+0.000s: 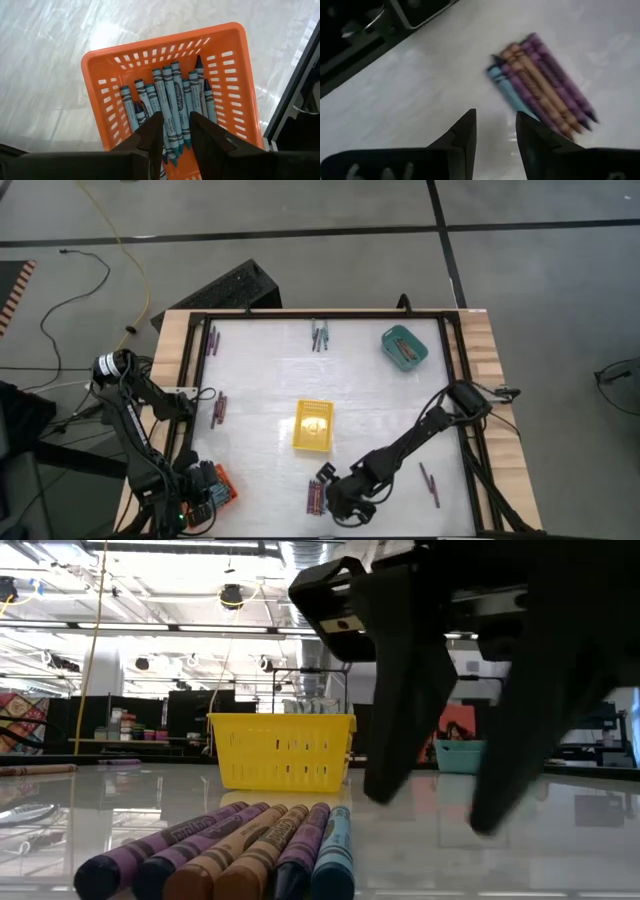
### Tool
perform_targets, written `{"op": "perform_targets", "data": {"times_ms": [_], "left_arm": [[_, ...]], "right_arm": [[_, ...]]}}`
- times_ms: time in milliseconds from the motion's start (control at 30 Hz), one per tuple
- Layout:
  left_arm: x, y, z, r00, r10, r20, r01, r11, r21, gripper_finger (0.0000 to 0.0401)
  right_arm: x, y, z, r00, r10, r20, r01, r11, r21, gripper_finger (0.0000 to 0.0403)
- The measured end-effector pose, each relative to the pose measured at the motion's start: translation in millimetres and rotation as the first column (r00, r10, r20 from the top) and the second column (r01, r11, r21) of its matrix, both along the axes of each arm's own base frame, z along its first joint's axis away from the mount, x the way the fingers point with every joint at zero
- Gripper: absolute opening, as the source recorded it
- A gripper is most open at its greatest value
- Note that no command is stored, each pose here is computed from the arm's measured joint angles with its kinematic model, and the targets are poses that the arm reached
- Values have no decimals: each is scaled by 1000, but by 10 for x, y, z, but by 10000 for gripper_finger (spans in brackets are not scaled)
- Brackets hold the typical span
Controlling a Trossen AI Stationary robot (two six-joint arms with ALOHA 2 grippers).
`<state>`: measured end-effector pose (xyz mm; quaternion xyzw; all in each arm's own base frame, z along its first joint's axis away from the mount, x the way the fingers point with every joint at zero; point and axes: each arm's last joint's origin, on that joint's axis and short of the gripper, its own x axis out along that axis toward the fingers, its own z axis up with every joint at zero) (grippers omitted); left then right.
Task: Sort crayons
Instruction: Put the dark blue crayon into the orange basket
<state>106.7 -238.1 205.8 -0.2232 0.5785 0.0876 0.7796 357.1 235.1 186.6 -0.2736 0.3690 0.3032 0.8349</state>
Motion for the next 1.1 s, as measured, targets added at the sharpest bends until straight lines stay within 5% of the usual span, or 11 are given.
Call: {"op": "perform_targets", "data": {"times_ms": [400,1100], "left_arm": [[0,0,1,1000,-1,0,1,1000,0,82],[106,46,20,984,-16,176,-2,995,99,82]], "right_arm": [[84,-19,60,999,38,24,-37,999,-35,132],[179,-167,25,1000,28,-7,-28,1000,-5,132]]}}
